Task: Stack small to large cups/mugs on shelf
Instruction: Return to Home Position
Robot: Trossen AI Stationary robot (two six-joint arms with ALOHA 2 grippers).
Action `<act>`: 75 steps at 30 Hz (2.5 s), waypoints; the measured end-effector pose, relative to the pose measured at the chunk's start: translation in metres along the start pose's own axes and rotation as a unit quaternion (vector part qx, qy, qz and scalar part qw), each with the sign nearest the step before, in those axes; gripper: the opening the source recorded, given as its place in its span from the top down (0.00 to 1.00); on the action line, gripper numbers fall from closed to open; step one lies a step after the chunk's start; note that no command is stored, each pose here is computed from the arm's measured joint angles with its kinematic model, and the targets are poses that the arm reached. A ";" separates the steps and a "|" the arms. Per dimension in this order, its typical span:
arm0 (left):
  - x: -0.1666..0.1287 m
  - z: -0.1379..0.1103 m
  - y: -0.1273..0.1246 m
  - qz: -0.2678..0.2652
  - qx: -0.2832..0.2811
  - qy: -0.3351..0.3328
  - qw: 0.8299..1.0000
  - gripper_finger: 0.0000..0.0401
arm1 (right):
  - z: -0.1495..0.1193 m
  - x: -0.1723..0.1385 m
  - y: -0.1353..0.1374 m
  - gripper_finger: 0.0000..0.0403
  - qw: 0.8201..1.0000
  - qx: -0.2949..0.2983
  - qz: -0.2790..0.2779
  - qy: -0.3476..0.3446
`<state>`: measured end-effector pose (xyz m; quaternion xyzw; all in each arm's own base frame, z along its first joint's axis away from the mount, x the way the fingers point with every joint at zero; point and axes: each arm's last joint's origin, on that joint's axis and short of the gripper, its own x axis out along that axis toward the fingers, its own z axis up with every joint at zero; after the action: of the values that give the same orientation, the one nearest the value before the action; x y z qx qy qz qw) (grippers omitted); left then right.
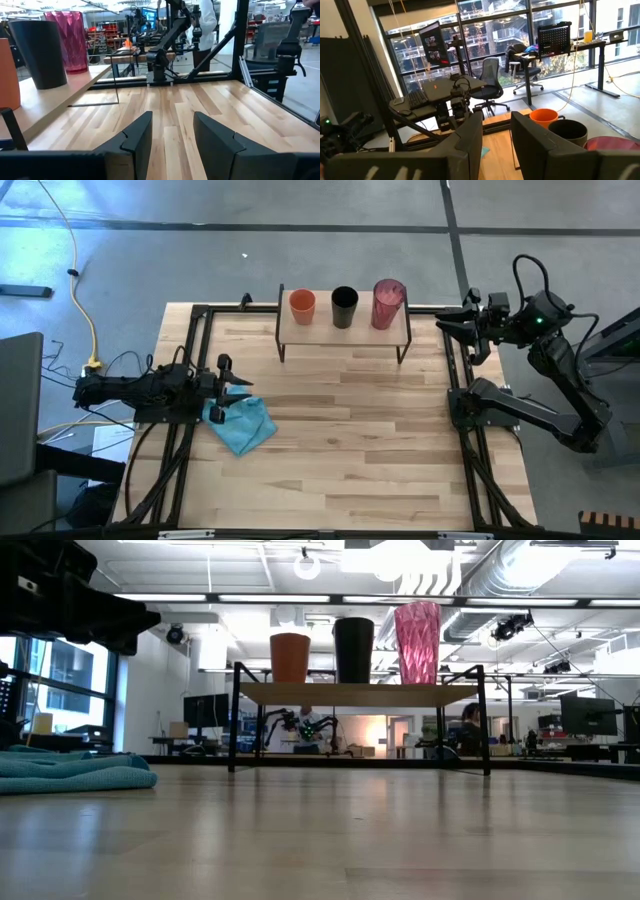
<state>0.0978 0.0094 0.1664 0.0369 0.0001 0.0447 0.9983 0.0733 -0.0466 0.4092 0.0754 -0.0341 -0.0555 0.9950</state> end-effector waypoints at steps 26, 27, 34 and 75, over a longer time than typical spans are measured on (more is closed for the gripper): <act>-0.004 0.015 0.002 0.011 0.023 -0.012 1.000 0.67 | 0.003 -0.028 0.024 0.77 0.999 -0.019 0.032 -0.036; -0.004 0.014 0.002 0.012 0.023 -0.008 1.000 0.67 | 0.003 -0.029 0.025 0.77 0.999 -0.019 0.033 -0.038; -0.002 0.004 0.004 0.061 0.027 0.012 0.998 0.67 | 0.003 -0.038 0.031 0.77 0.998 -0.022 0.018 -0.056; -0.001 0.003 0.002 0.031 0.038 -0.005 0.999 0.67 | -0.010 -0.101 0.068 0.77 0.973 -0.131 -0.105 -0.159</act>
<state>0.0965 0.0110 0.1691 0.0752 -0.0044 0.0754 0.9943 -0.0187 0.0335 0.4040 -0.0624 -0.1760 -0.1748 0.9667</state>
